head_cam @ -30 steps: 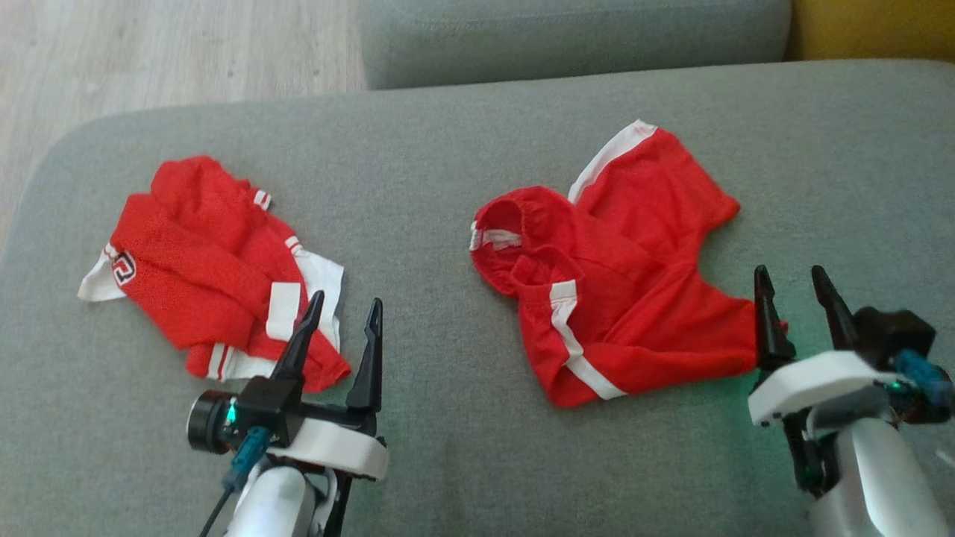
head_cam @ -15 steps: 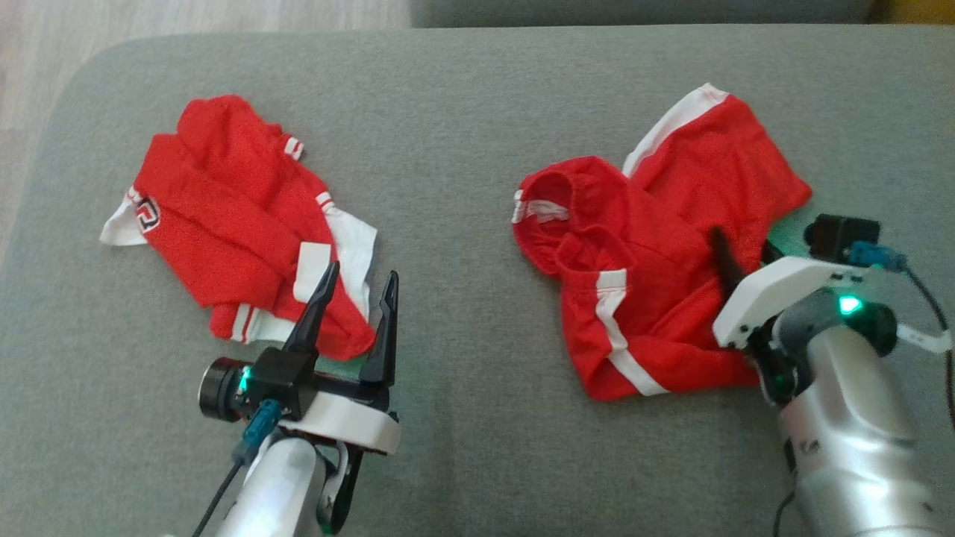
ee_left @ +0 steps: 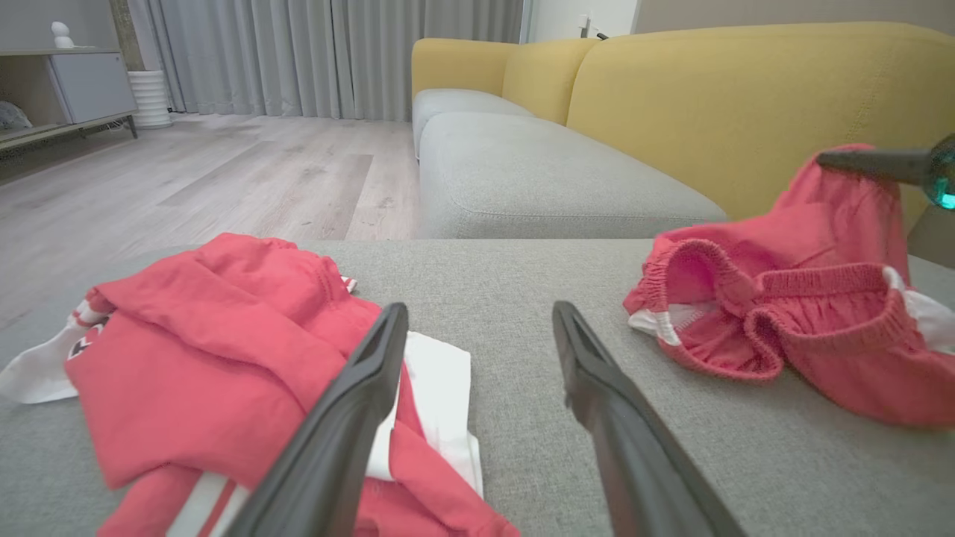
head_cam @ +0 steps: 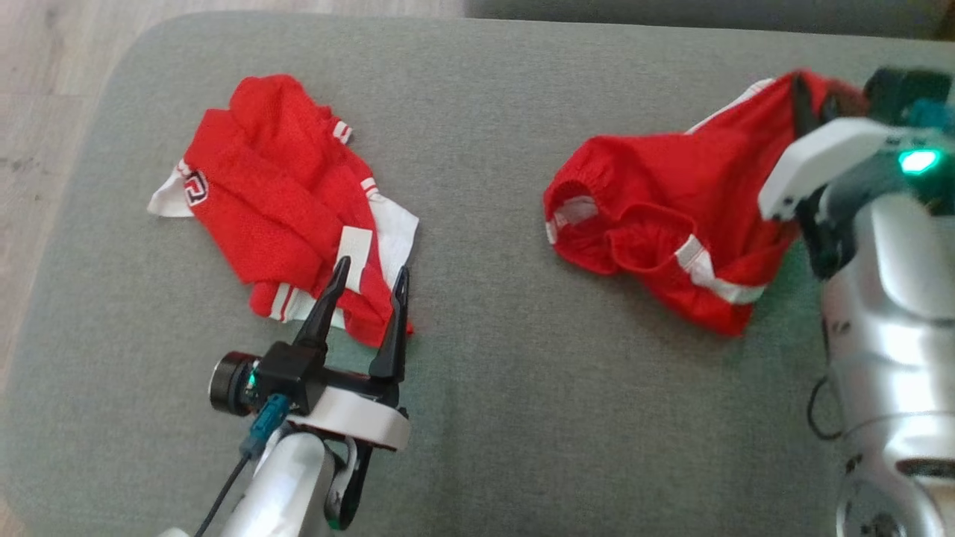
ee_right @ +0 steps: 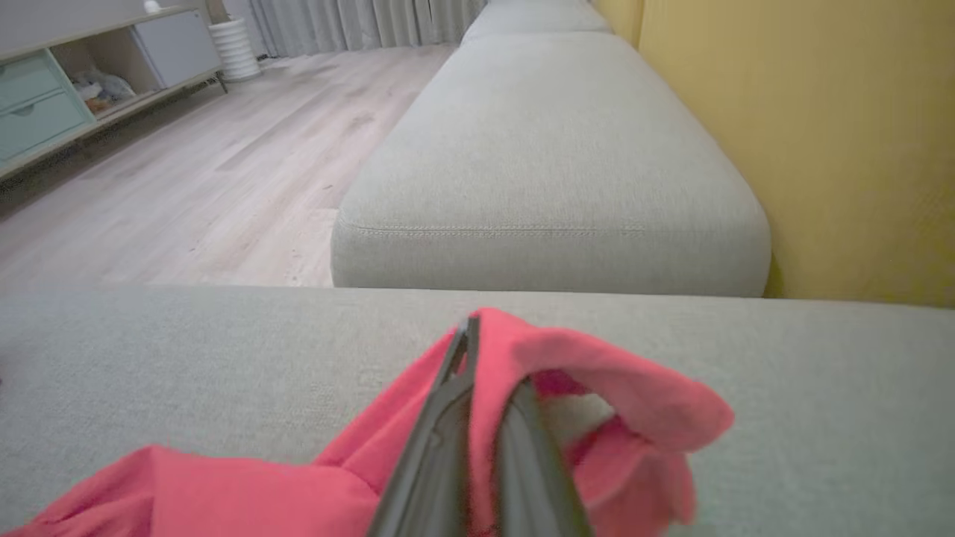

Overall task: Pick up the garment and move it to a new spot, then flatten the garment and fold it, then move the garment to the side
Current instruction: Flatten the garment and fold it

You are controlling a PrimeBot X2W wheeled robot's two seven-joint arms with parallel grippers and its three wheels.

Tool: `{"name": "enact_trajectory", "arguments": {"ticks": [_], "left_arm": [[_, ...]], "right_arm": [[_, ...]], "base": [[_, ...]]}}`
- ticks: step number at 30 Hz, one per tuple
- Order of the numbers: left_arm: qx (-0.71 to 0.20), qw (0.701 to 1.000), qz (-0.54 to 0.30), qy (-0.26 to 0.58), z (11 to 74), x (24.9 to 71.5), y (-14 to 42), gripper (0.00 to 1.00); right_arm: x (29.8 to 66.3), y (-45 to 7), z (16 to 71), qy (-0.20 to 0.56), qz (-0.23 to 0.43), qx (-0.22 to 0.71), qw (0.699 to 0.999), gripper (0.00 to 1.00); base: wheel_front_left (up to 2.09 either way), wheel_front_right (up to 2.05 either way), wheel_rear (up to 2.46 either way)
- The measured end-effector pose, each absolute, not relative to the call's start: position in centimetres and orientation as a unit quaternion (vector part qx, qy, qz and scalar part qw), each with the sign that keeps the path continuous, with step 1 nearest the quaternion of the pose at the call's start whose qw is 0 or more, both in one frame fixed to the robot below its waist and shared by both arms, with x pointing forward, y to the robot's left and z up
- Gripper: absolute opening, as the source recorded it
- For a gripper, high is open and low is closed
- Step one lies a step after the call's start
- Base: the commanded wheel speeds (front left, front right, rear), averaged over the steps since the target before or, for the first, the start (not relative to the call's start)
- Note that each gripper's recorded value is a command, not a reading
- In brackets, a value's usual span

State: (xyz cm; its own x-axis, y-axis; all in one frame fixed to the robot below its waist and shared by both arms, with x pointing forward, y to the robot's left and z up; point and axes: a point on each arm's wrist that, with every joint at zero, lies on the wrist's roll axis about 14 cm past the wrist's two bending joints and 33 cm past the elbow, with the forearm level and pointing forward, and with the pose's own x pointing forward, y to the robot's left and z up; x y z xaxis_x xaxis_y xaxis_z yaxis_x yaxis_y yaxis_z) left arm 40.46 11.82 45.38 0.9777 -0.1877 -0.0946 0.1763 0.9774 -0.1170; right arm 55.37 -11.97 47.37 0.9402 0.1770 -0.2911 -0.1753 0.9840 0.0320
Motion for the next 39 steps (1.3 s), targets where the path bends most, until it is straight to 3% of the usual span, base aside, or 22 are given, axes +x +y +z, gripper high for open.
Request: {"name": "enact_trajectory", "arguments": {"ticks": [3,4,5,17,25,33,39], "left_arm": [[-0.056,0.994,-0.082,0.051,45.5,40.3,12.4,1.0],[-0.056,0.994,-0.081,0.051,45.5,40.2,12.5,1.0],[-0.055,0.994,-0.08,0.051,45.6,40.2,12.5,1.0],[-0.056,0.994,-0.091,0.029,47.0,40.5,11.6,1.0],[-0.058,0.99,-0.128,0.009,48.4,41.3,9.2,1.0],[-0.057,0.98,-0.189,0.0,49.0,41.8,5.0,1.0],[-0.052,0.965,-0.258,0.016,47.9,41.9,0.9,1.0]], "right_arm": [[56.3,-11.6,47.9,0.157,0.095,-0.019,0.983,0.0],[56.3,-11.5,47.7,0.161,0.098,-0.033,0.981,0.67],[56.2,-11.5,47.3,0.167,0.1,-0.049,0.98,1.0],[53.2,-13.6,46.4,0.113,0.081,-0.052,0.989,1.0],[48.5,-16.2,46.7,0.064,0.052,0.014,0.996,1.0],[40.0,-20.3,43.3,0.086,-0.008,0.061,0.994,1.0],[38.8,-22.0,44.3,0.064,-0.037,0.069,0.995,1.0]], "base": [[0.0,0.0,0.0],[0.0,0.0,0.0],[0.0,0.0,0.0],[0.0,0.0,0.0],[0.0,0.0,0.0],[0.0,0.0,0.0],[0.0,0.0,0.0]]}}
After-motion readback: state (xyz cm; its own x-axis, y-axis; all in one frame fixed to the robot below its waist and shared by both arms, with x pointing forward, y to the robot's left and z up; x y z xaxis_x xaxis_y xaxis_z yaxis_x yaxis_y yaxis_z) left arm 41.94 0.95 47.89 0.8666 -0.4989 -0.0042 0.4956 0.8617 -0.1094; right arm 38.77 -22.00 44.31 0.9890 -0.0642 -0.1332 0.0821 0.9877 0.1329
